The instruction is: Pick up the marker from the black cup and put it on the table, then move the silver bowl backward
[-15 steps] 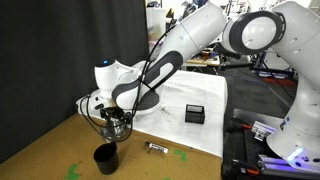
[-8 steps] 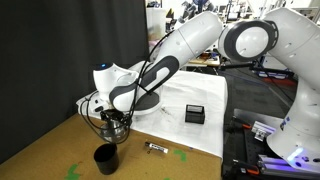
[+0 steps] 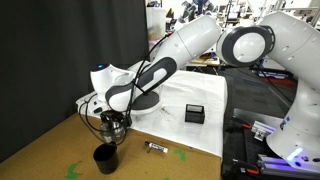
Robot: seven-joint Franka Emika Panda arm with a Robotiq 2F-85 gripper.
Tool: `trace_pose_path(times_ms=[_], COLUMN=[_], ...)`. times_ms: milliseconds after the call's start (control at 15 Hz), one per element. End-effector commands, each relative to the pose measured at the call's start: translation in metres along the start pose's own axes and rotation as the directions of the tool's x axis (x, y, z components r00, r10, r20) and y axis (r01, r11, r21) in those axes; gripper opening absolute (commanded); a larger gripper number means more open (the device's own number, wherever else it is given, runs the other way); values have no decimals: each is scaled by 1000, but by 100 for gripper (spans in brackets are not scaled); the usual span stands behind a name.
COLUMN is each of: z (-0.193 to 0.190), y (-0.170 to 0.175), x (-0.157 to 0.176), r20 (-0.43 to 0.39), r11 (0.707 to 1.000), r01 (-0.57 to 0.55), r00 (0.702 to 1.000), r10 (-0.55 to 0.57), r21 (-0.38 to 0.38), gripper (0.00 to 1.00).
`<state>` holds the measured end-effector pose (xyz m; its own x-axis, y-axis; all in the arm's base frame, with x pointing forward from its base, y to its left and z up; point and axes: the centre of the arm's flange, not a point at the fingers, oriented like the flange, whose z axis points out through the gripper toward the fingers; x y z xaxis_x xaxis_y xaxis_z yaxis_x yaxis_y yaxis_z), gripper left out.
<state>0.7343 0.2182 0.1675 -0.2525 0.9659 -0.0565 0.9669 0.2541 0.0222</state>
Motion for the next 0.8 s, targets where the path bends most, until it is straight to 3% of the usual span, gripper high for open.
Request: trace_pose_path(times_ms=[0,67,200,733], z=[4,6,11,12], y=[12,12,11,8], x=[-2,-2,-2,-3], r20=[-18,-18,-18,-12], r11=[999,999,999,999], r01=[18,17,14,8], r00=[1000,1000,1000,1000], r10=[-18,-16,-13,-7], r21=[32,37,43,36], gripper=[100,73,73,16])
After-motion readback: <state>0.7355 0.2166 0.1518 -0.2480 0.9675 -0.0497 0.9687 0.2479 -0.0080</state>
